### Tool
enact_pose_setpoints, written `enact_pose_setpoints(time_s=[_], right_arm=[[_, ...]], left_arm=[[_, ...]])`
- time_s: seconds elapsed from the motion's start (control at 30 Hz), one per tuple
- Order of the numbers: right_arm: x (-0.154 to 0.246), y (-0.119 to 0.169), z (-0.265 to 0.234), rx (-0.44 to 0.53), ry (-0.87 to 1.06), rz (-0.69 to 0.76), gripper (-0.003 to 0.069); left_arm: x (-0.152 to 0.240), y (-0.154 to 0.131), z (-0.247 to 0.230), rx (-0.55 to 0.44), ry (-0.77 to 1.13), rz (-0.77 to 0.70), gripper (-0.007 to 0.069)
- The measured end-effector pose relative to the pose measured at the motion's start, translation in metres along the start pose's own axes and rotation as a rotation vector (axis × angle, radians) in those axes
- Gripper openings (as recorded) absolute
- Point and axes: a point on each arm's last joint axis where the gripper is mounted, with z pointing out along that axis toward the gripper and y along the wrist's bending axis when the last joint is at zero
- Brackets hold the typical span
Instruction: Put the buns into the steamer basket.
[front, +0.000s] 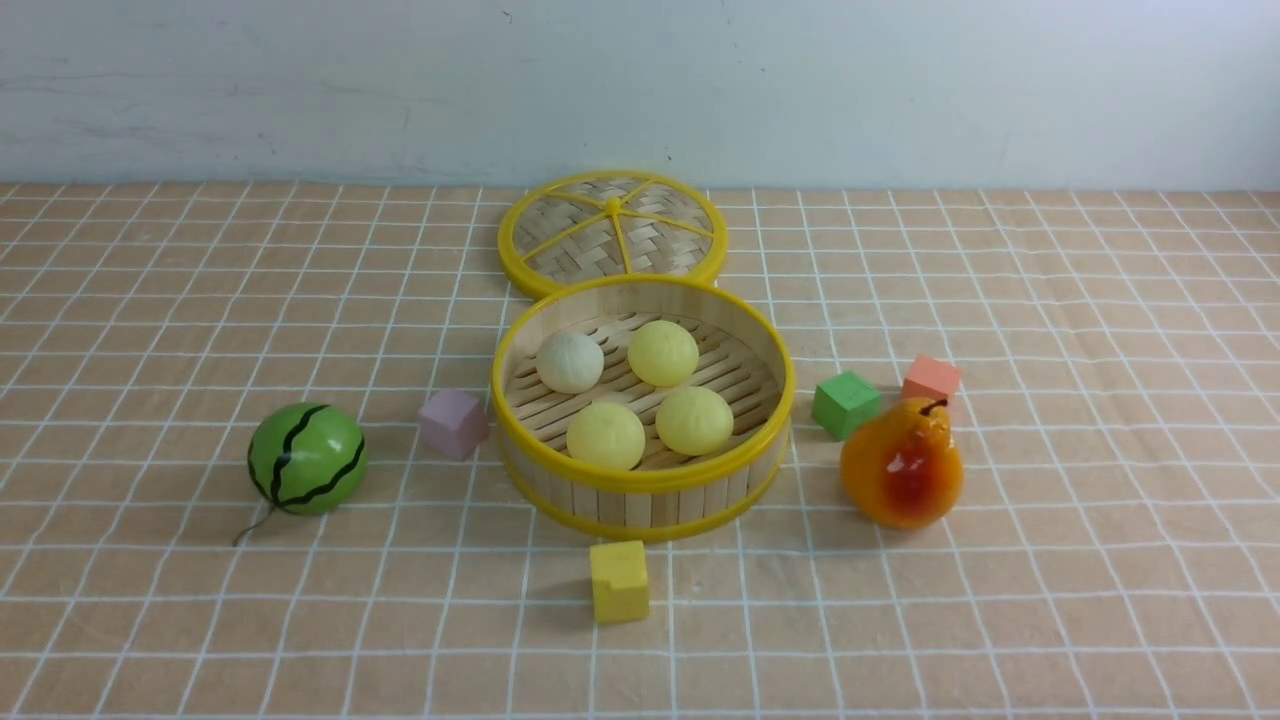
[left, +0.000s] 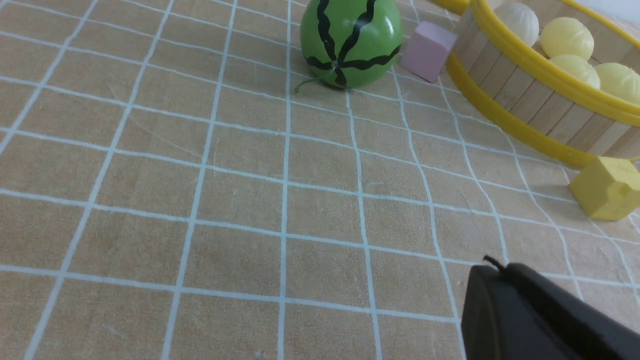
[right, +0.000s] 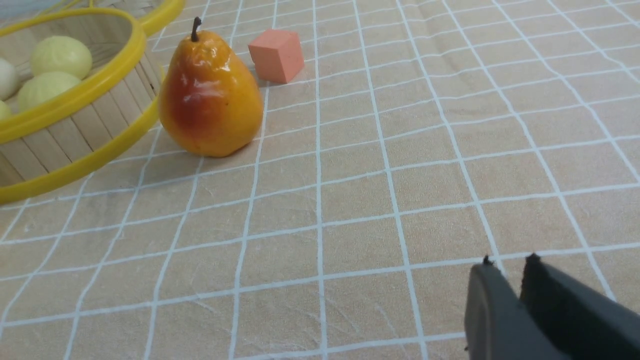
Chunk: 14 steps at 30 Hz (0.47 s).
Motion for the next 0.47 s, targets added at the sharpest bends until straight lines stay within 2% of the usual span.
enact_pose_setpoints(time_s=[0.47], right_arm=[[0.0000,0.0000,0.0000,0.000,0.000,0.000,0.0113]], left_arm=[[0.0000,0.0000,0.0000,0.000,0.000,0.000,-0.0013]])
